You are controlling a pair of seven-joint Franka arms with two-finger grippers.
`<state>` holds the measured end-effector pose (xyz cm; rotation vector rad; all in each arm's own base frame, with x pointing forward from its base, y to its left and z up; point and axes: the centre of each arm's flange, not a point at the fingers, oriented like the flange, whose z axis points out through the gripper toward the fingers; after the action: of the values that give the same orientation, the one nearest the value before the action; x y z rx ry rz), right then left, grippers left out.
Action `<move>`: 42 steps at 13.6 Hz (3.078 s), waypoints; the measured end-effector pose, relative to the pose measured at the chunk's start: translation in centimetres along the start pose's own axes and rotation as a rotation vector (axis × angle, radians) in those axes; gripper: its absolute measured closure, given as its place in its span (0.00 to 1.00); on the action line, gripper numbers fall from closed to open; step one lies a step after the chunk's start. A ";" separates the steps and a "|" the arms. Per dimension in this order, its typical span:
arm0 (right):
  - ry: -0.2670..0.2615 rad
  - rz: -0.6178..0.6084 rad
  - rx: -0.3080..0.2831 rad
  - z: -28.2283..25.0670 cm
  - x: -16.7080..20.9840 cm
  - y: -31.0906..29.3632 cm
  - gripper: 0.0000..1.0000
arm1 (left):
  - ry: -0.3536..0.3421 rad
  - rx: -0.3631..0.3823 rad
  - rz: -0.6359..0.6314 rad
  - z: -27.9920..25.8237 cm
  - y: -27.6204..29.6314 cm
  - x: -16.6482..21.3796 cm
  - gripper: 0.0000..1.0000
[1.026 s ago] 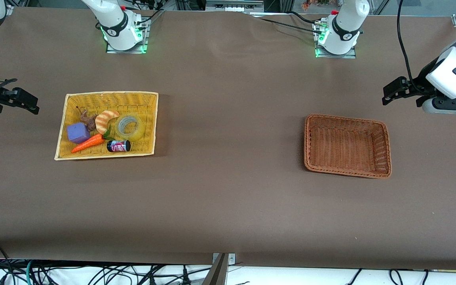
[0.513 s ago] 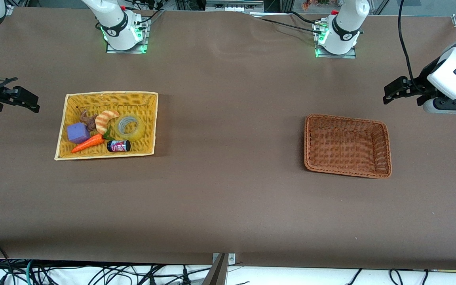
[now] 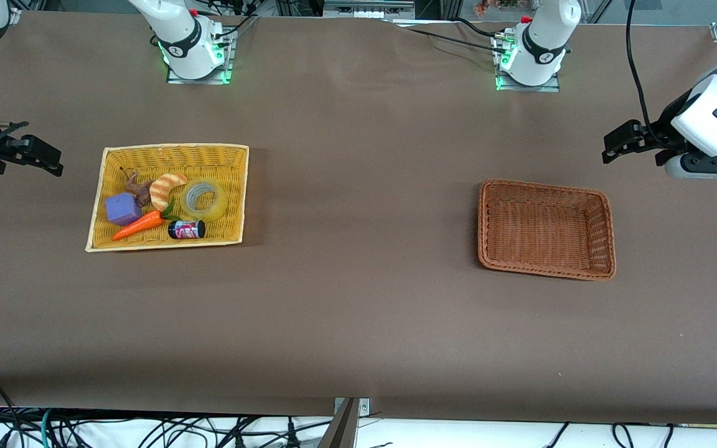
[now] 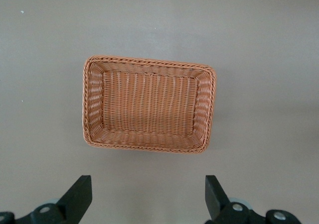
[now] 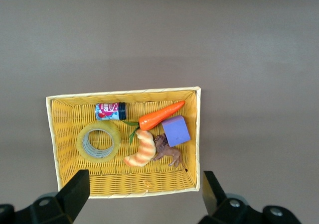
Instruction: Transfer tape with both arms
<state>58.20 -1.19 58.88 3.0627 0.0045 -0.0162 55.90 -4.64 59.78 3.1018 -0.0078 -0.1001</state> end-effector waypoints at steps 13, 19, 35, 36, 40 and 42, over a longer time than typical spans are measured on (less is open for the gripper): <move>-0.002 0.000 0.000 0.0 0.0 0.0 0.00 | 0.000 0.000 0.000 0.0 0.0 0.0 0.00; -0.002 0.000 0.000 0.0 0.0 0.0 0.00 | 0.000 0.000 0.000 0.0 0.0 0.0 0.00; -0.120 0.031 0.055 22.6 -1.1 -9.6 0.00 | 0.001 0.000 0.000 0.0 0.0 0.0 0.00; -0.109 0.043 0.059 24.6 -2.3 -11.5 0.00 | 0.001 0.000 0.000 0.0 0.0 0.1 0.00; -0.081 0.065 0.072 29.2 -6.0 -15.2 0.00 | 0.001 0.000 0.000 0.0 0.0 0.1 0.00; -0.077 0.068 0.075 29.8 -6.4 -15.5 0.00 | 0.001 0.000 0.000 0.0 0.0 0.1 0.00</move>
<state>51.41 11.90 28.00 3.1327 -0.1069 -0.1327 55.96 -4.65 59.81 3.1016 -0.0079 -0.0990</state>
